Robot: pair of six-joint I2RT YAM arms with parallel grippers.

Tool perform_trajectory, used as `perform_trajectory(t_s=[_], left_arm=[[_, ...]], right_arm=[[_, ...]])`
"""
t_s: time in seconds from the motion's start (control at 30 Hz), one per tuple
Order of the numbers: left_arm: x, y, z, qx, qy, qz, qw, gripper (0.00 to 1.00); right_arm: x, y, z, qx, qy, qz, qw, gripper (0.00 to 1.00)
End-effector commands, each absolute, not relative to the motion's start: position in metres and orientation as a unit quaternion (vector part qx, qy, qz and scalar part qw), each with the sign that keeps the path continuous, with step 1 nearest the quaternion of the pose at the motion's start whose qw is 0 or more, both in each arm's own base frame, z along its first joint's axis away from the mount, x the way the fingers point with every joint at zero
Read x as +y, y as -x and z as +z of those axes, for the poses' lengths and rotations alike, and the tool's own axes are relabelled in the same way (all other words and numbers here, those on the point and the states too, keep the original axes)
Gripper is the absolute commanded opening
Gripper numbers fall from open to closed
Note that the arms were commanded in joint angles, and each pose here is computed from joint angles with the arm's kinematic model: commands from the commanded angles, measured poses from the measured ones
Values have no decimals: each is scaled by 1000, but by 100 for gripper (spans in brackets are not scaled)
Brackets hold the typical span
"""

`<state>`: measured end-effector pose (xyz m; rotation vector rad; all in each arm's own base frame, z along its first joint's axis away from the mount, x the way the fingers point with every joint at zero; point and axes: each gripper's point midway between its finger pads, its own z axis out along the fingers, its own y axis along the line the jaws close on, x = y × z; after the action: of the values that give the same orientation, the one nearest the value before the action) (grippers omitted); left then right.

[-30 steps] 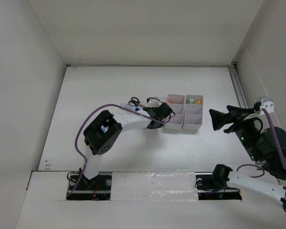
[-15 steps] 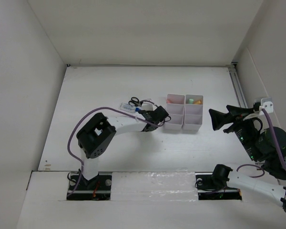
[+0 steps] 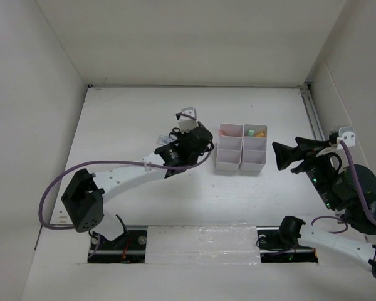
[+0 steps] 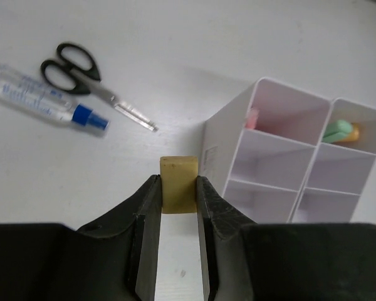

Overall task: Sort the stationery into containers
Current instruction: Place the stationery into the container

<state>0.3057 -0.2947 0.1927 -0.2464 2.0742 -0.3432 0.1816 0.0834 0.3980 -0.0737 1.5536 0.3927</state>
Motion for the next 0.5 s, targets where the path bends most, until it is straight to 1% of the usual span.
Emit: perform_trajectory(t_s=[0.0,0.03,0.07,0.1,0.13,0.23,0.3,0.47], left_arm=[[-318,-316,224,813,52,-193,547,0],[-333,-320,245,789,53,-237,565,0],[-338,-322,243,784,30,-237,573,0],[-346,-326,252,776,27,-249,579,0],[-357,-331,245,780,17,-247,575,0],[-386,-338,249,782,-11,-263,566,0],[-394,-339,255,774,-13,-280,568,0],[-410,-342,243,784,-16,-290,549,0]], right_arm=[[81,-184,411,683,19,180,708,82],[81,-184,411,683,19,180,708,82],[81,-184,411,683,19,180,708,82],[81,-184,411,683,19,180,708,82],[81,-184,411,683,19,180,708,82],[83,-185,410,685,21,178,706,82],[82,-184,413,683,19,180,708,82],[80,-183,413,683,19,180,708,82]])
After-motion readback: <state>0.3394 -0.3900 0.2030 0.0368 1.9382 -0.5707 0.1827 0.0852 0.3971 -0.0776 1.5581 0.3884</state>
